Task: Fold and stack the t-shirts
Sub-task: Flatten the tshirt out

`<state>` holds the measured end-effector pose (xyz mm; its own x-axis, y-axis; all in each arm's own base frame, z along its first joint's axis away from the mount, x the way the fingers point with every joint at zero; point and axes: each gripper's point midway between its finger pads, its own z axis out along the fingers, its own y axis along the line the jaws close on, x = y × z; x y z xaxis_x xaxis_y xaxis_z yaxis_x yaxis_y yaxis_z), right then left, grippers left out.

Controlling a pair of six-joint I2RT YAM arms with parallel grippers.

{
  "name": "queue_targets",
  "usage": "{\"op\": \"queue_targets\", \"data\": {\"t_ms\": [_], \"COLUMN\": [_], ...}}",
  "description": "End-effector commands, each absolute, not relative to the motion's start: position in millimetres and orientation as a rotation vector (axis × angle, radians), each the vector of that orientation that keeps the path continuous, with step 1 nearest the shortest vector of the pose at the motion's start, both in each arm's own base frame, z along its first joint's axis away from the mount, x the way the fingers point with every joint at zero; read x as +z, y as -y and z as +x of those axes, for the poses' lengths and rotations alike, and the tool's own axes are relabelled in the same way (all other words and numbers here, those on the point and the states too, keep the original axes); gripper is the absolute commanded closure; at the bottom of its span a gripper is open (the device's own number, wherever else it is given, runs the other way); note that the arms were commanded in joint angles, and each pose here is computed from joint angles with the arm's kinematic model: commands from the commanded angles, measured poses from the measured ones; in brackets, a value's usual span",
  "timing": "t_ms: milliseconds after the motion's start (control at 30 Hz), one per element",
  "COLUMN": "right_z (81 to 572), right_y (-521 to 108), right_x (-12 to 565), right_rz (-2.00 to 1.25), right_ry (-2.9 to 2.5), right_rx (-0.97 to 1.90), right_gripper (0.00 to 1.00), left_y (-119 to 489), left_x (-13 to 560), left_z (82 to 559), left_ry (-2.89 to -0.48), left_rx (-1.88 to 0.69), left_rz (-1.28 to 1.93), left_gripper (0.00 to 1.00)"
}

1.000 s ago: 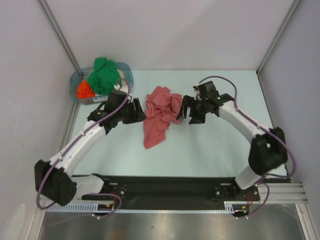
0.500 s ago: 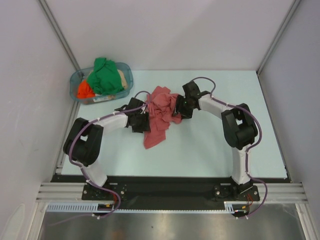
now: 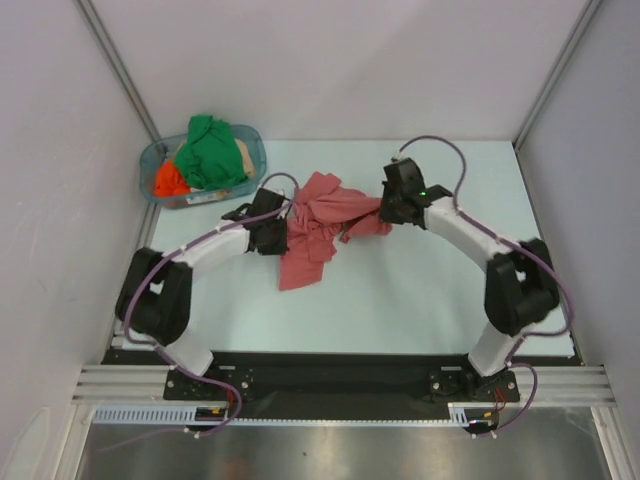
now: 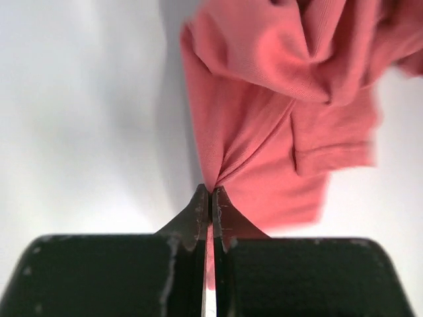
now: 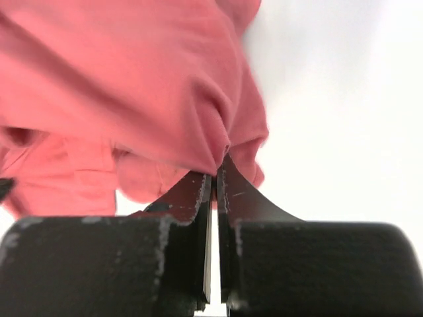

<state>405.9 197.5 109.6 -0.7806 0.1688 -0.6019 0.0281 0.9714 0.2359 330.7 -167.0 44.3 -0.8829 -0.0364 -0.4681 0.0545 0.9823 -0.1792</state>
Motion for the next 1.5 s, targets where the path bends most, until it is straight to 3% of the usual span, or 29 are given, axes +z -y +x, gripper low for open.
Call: {"op": "queue_targets", "data": {"t_ms": [0,133,300,467,667,767,800,867,933,967,1000,1100,1167,1233,1333,1400,1467], "right_z": [395,349,295,262,299,334,343,378,400,405,420,407,392,366,328,311,298], "right_y": [-148,-101,-64,-65,-58,-44,-40,-30,-16,-6,0,12,9,-9,-74,-108,-139], "right_x": [198,266,300,286,238,208,200,180,172,150,163,153,164,155,146,145,137], "right_rz": [0.164,0.271,0.335,0.320,0.407,0.510,0.536,0.553,0.574,0.597,0.561,0.539,0.482,0.440,0.247,0.110,-0.012], "right_ry": [-2.243,-2.122,-2.131,-2.259,-2.423,-2.523,-2.546,-2.554,-2.561,-2.622,-2.596,-2.703,-2.689,-2.729,-2.775,-2.771,-2.787], "right_rx": [0.132,0.180,0.226,0.295,0.401,0.435,0.422,0.372,0.318,0.246,0.220,0.098,0.036,0.061,0.223,0.291,0.304], "right_gripper": [1.00,1.00,1.00,0.97,0.96,0.96,0.94,0.84,0.75,0.69,0.54,0.37,0.33,0.29,0.31,0.35,0.40], "left_y": [144,110,87,76,82,98,104,122,133,130,130,138,138,141,146,144,150], "left_x": [147,230,292,320,322,314,325,288,311,289,312,314,329,290,257,210,209], "left_z": [344,309,270,248,296,353,374,421,451,462,468,454,427,396,329,287,247], "left_ry": [-2.418,-2.257,-2.127,-2.057,-2.081,-2.122,-2.102,-2.192,-2.137,-2.198,-2.144,-2.143,-2.121,-2.215,-2.308,-2.434,-2.444], "left_rx": [-0.153,-0.122,-0.167,-0.207,-0.093,-0.058,-0.063,-0.005,0.025,0.127,0.141,0.153,0.106,0.075,-0.139,-0.218,-0.397], "left_rz": [0.013,-0.041,-0.104,-0.151,-0.143,-0.112,-0.089,-0.029,0.002,0.006,-0.005,0.054,0.076,0.148,0.184,0.143,0.078], "left_gripper": [1.00,1.00,1.00,1.00,0.98,0.98,0.95,0.74,0.59,0.41,0.33,0.22,0.22,0.30,0.47,0.54,0.62]}}
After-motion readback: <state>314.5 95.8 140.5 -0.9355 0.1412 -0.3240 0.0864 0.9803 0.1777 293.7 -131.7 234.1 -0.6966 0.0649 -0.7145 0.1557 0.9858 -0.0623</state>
